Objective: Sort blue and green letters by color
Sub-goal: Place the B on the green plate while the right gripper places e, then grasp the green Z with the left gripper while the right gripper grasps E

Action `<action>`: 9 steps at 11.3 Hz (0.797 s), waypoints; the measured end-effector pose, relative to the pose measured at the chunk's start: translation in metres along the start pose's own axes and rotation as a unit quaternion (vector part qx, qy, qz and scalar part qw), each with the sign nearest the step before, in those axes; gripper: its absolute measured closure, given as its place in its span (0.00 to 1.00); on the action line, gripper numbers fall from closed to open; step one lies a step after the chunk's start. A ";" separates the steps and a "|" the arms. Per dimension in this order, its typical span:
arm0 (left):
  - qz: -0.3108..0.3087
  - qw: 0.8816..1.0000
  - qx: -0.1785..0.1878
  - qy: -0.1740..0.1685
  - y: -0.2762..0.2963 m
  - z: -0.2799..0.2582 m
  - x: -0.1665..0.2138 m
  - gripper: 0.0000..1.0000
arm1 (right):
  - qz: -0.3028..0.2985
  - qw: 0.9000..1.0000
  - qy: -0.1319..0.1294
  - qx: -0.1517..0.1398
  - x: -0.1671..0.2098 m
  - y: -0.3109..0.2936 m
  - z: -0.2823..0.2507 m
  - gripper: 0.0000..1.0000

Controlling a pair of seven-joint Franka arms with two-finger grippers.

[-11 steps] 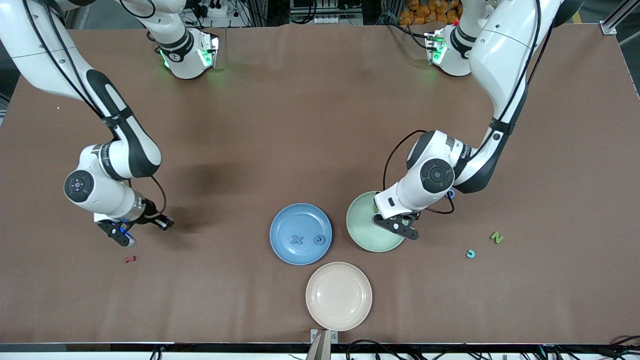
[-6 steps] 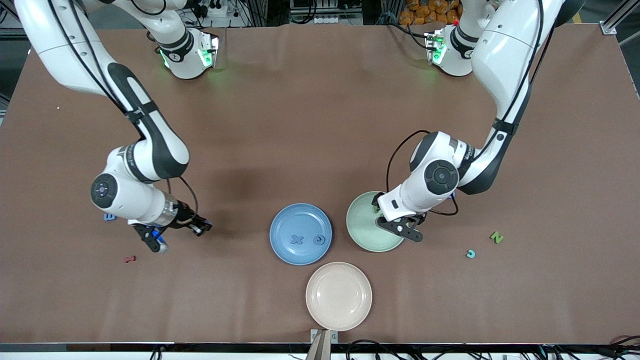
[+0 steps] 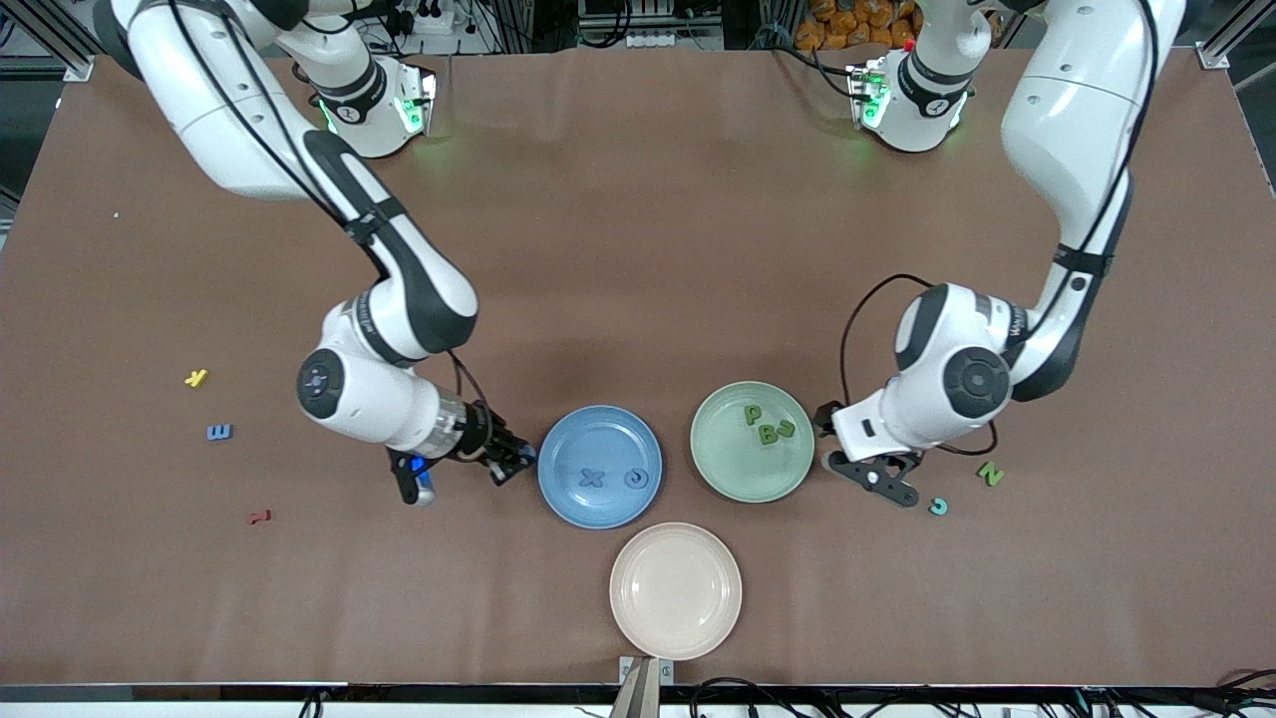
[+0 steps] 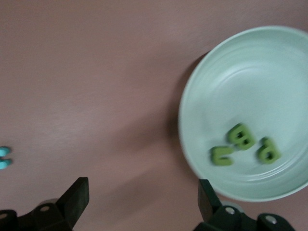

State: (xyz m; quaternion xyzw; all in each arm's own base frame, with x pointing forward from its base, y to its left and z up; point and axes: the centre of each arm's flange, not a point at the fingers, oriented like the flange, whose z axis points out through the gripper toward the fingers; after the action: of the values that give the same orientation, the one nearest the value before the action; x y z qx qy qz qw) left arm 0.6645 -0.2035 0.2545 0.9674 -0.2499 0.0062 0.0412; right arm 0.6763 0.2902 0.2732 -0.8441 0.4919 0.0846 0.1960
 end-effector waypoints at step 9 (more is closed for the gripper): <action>0.167 0.985 0.034 -0.034 -0.167 0.006 -0.072 0.00 | -0.003 0.997 0.072 -0.001 0.004 -0.003 0.038 0.00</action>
State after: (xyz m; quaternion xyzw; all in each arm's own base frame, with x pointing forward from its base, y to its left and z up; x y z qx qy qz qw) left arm 0.6825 -0.0239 0.2335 0.9125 -0.4090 -0.0111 -0.0018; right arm 0.6829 0.3042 0.2376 -0.8496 0.5023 0.0235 0.1590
